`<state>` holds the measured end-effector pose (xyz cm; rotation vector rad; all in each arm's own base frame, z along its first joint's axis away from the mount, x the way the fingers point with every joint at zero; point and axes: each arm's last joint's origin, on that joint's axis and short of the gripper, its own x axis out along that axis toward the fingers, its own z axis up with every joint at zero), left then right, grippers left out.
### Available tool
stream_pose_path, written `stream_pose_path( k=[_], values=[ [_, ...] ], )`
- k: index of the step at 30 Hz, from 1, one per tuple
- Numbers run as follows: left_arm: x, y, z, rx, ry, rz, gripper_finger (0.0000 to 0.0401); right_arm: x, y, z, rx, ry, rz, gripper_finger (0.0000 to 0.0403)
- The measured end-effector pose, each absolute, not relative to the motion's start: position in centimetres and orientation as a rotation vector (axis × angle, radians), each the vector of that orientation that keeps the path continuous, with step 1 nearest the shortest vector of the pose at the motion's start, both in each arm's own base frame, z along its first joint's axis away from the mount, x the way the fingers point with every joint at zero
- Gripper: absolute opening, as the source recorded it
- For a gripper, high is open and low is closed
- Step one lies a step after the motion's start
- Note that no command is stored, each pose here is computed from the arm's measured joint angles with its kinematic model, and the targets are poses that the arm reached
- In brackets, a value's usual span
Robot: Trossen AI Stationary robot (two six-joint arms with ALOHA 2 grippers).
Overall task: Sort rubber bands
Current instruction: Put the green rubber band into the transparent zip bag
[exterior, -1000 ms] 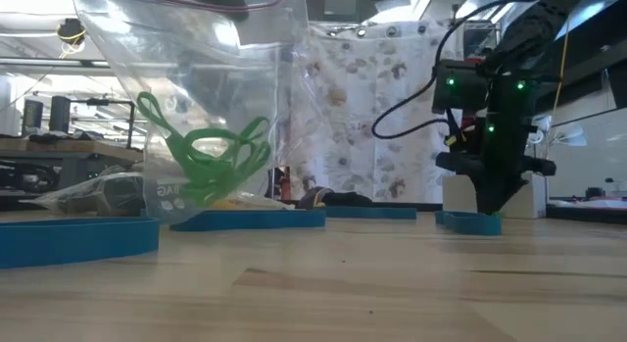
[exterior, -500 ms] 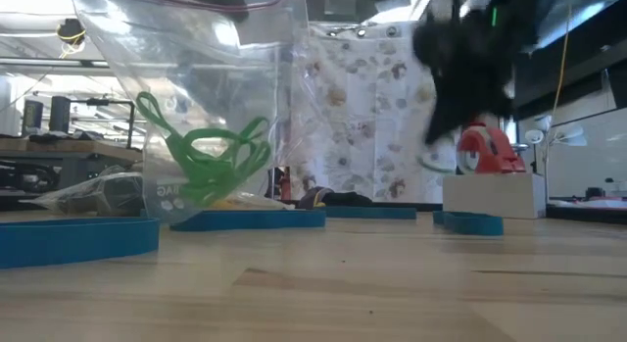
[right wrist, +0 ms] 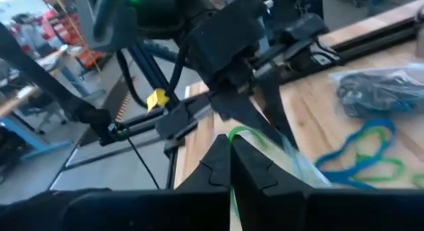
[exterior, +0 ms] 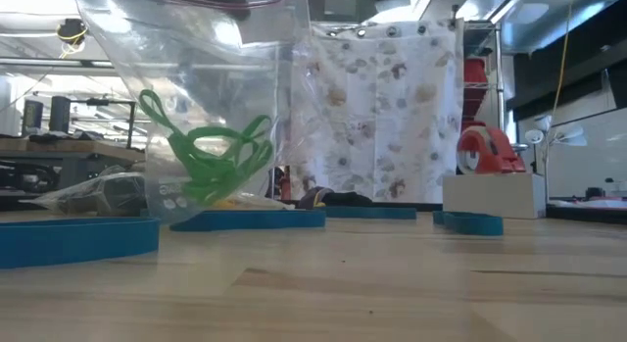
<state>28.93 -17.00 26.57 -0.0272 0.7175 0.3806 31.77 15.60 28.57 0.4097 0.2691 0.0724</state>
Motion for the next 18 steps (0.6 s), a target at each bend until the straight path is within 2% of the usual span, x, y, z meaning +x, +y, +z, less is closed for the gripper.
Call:
stream_pose_path(
  k=[10,18],
  values=[
    [29.6,-16.6,26.9,-0.049,0.676,0.386,0.0,35.7,17.3,26.1,0.343,0.209,0.173,0.0001],
    [29.8,-16.8,27.1,-0.059,0.651,0.371,0.0,37.9,17.3,24.5,0.254,0.264,0.1,0.0001]
  ],
)
